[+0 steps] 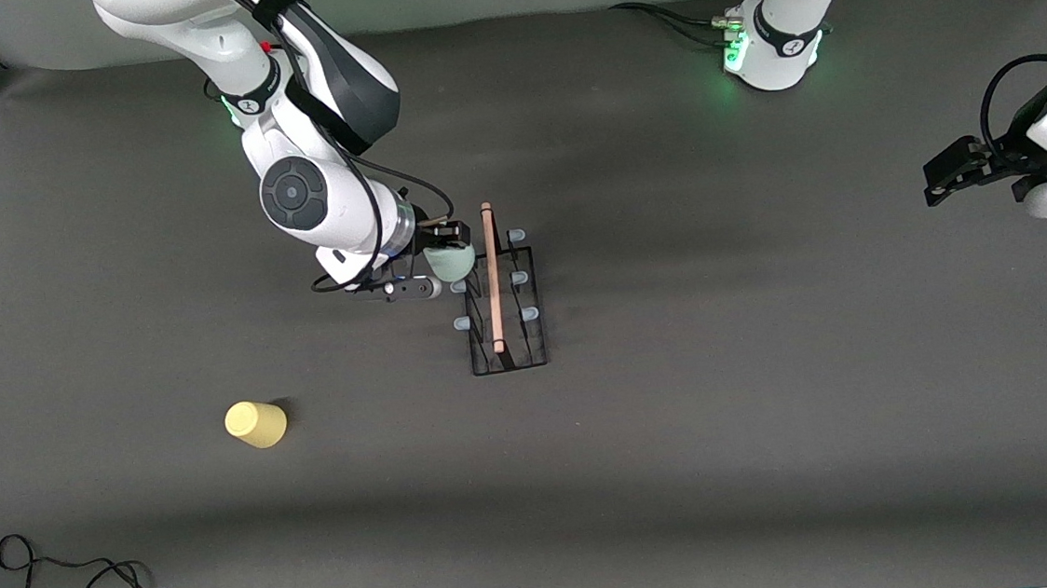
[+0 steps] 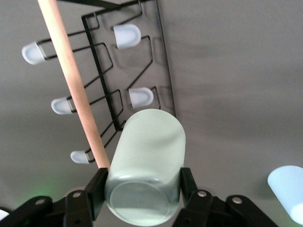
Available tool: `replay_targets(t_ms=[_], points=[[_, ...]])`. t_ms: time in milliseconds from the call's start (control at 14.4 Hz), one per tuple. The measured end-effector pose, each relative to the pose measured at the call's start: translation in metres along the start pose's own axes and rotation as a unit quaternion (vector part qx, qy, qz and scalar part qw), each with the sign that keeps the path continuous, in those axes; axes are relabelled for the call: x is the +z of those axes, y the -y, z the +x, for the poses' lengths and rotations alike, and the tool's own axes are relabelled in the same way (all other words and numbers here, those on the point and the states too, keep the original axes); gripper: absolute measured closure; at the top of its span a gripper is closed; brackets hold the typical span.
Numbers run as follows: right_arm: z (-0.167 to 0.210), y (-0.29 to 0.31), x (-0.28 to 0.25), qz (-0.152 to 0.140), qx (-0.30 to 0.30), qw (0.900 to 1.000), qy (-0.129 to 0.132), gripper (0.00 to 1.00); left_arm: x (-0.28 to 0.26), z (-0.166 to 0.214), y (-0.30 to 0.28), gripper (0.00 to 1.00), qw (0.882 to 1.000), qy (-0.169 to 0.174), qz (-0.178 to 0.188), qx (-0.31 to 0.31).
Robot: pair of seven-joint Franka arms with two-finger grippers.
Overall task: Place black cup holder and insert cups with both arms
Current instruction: 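Hang the green cup on a rack peg and open the right gripper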
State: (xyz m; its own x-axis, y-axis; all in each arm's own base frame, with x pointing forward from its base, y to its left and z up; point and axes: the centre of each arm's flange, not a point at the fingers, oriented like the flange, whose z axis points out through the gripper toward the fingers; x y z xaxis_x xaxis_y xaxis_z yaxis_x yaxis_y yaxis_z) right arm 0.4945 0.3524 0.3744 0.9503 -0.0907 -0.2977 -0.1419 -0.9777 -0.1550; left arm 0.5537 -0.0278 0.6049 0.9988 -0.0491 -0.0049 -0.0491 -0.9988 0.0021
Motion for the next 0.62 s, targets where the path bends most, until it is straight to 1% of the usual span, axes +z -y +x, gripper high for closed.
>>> replay_targets(t_ms=[139, 346, 485, 554, 623], points=[[-0.0066, 0.0039, 0.0044, -0.007, -0.006, 1.0, 0.008, 0.33, -0.0001, 0.0, 0.0001, 0.0, 1.0, 0.0, 0.0, 0.0], [-0.0123, 0.009, 0.0096, -0.01, -0.012, 1.0, 0.01, 0.33, 0.0002, -0.0005, 0.0003, 0.0, 1.0, 0.002, 0.001, 0.0], [-0.0102, 0.0072, 0.0087, -0.009, -0.01, 1.0, 0.008, 0.18, 0.0006, -0.001, 0.0007, 0.0, 1.0, 0.004, 0.001, 0.0], [-0.0081, 0.005, 0.0071, -0.008, -0.007, 1.0, 0.007, 0.07, 0.0007, -0.0011, 0.0008, 0.0, 1.0, 0.005, 0.001, 0.0], [-0.0055, 0.0016, 0.0032, -0.007, -0.003, 1.0, 0.003, 0.01, 0.0008, -0.0012, 0.0008, 0.0, 1.0, 0.005, 0.001, 0.0]])
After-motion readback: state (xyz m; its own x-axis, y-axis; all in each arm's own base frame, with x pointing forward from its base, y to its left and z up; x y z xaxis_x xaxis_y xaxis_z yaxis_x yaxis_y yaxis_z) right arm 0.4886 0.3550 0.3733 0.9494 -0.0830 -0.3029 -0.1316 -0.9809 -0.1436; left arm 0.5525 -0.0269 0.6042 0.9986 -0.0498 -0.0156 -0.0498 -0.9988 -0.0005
